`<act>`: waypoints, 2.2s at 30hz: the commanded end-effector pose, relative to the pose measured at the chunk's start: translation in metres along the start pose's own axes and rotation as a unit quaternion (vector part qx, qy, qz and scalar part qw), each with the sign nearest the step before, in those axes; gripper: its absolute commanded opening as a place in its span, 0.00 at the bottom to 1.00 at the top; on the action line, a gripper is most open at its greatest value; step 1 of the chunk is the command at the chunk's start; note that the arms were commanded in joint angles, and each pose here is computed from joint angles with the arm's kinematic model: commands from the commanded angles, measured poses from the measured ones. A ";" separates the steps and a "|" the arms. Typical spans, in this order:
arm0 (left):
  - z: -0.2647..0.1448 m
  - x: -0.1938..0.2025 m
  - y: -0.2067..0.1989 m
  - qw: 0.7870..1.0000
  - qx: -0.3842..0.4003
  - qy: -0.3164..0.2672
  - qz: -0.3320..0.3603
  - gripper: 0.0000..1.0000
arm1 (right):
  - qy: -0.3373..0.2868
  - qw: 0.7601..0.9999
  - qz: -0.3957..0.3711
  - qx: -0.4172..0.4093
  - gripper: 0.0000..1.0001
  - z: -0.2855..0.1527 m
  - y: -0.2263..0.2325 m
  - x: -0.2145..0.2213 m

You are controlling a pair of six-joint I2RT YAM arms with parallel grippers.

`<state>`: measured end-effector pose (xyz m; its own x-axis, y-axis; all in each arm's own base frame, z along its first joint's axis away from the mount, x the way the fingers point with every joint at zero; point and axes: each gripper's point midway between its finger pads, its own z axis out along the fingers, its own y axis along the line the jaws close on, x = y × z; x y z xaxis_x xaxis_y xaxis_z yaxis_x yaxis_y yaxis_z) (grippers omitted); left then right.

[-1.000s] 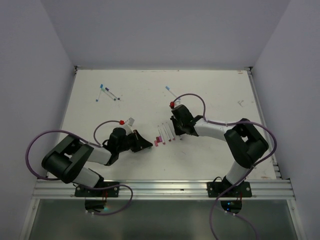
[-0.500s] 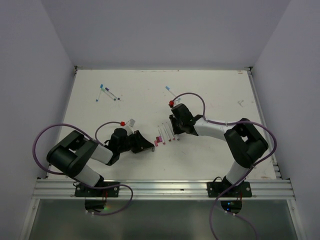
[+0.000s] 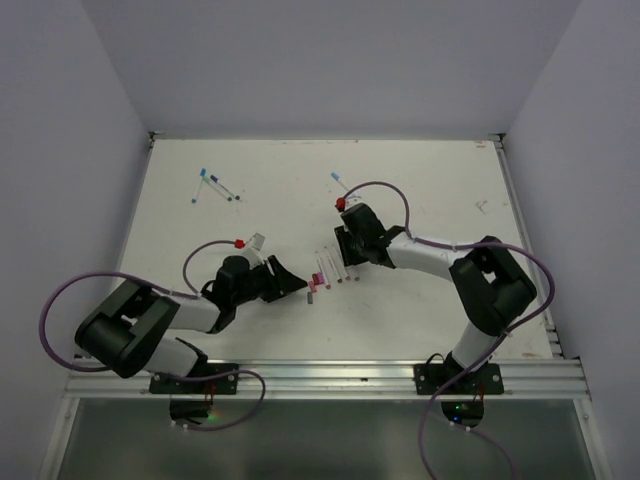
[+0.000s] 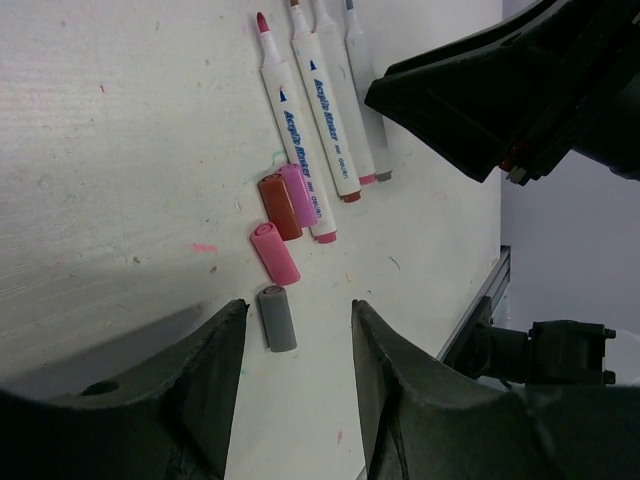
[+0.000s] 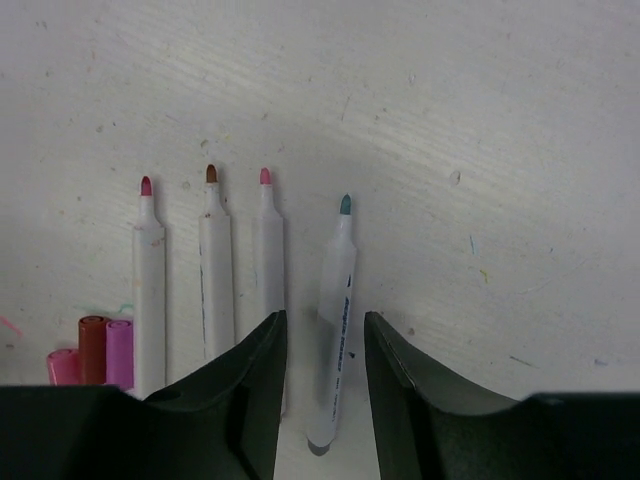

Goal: Open the pen caps

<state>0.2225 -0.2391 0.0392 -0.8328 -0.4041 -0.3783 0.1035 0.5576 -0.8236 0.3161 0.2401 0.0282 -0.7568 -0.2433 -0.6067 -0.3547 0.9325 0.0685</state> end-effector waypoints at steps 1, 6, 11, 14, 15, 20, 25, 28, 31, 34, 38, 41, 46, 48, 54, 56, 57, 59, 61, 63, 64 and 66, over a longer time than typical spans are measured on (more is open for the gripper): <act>-0.005 -0.016 -0.005 0.999 -0.006 -0.037 0.024 0.50 | -0.046 0.999 -0.009 0.005 0.41 -0.011 0.000 -0.046; -0.011 -0.034 -0.014 0.996 -0.018 -0.063 0.059 0.53 | -0.073 0.997 0.000 -0.006 0.43 -0.013 -0.012 -0.098; -0.014 -0.061 -0.006 0.989 -0.058 -0.085 0.107 0.58 | -0.076 0.997 -0.017 -0.003 0.45 0.003 -0.037 -0.139; -0.018 -0.078 -0.005 0.987 -0.056 -0.098 0.111 0.62 | -0.076 0.997 -0.023 0.000 0.46 0.018 -0.049 -0.161; -0.018 -0.082 -0.007 0.987 -0.053 -0.100 0.115 0.62 | -0.088 0.996 -0.022 0.001 0.46 0.019 -0.055 -0.178; -0.017 -0.092 -0.004 0.985 -0.056 -0.104 0.123 0.64 | -0.067 0.997 -0.023 0.010 0.47 0.056 -0.080 -0.186; -0.013 -0.097 -0.011 0.986 -0.040 -0.102 0.122 0.64 | -0.069 0.997 -0.025 -0.013 0.47 0.076 -0.087 -0.202; -0.010 -0.102 -0.016 0.987 -0.033 -0.102 0.123 0.64 | -0.061 0.997 -0.043 -0.018 0.47 0.090 -0.088 -0.202; -0.010 -0.104 -0.017 0.986 -0.030 -0.104 0.123 0.64 | -0.048 0.998 -0.047 -0.016 0.47 0.101 -0.090 -0.199; -0.009 -0.105 -0.019 0.987 -0.024 -0.104 0.122 0.64 | -0.040 0.998 -0.047 -0.021 0.46 0.106 -0.089 -0.194; -0.010 -0.102 -0.016 0.988 -0.023 -0.101 0.118 0.63 | -0.028 0.998 -0.045 -0.024 0.43 0.114 -0.088 -0.183; -0.012 -0.100 -0.015 0.989 -0.016 -0.099 0.112 0.60 | -0.017 0.998 -0.044 -0.031 0.39 0.118 -0.087 -0.174; -0.015 -0.100 -0.017 0.989 -0.011 -0.102 0.111 0.58 | -0.006 0.998 -0.049 -0.033 0.34 0.122 -0.087 -0.170; -0.018 -0.102 -0.018 0.988 -0.011 -0.106 0.113 0.58 | -0.001 0.998 -0.051 -0.028 0.34 0.124 -0.089 -0.168; -0.022 -0.101 -0.019 0.987 -0.013 -0.109 0.115 0.58 | 0.022 0.998 -0.059 -0.018 0.29 0.129 -0.093 -0.157; -0.023 -0.101 -0.019 0.988 -0.011 -0.108 0.110 0.58 | 0.022 0.998 -0.061 -0.019 0.22 0.129 -0.091 -0.156; -0.023 -0.100 -0.021 0.988 -0.007 -0.107 0.110 0.58 | 0.021 0.998 -0.060 -0.017 0.19 0.129 -0.091 -0.156; -0.024 -0.101 -0.025 0.988 0.001 -0.107 0.111 0.57 | 0.011 0.998 -0.055 -0.024 0.14 0.126 -0.087 -0.163; -0.024 -0.103 -0.030 0.988 0.005 -0.106 0.113 0.57 | -0.008 0.998 -0.045 -0.041 0.04 0.120 -0.079 -0.175; -0.025 -0.103 -0.034 0.988 0.009 -0.103 0.116 0.57 | -0.019 0.998 -0.034 -0.048 0.00 0.115 -0.075 -0.180; -0.028 -0.104 -0.038 0.988 0.013 -0.106 0.116 0.57 | -0.030 0.998 -0.036 -0.052 0.00 0.111 -0.073 -0.187; -0.030 -0.103 -0.041 0.988 0.016 -0.104 0.114 0.57 | -0.045 0.998 -0.013 -0.050 0.00 0.094 -0.071 -0.199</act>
<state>0.2853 -0.1969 0.1024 -0.6808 -0.4043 -0.6108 0.2505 0.6550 -0.7129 0.5435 0.2324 0.0264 -0.7236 -0.3071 -0.6181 -0.4376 0.8967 0.0667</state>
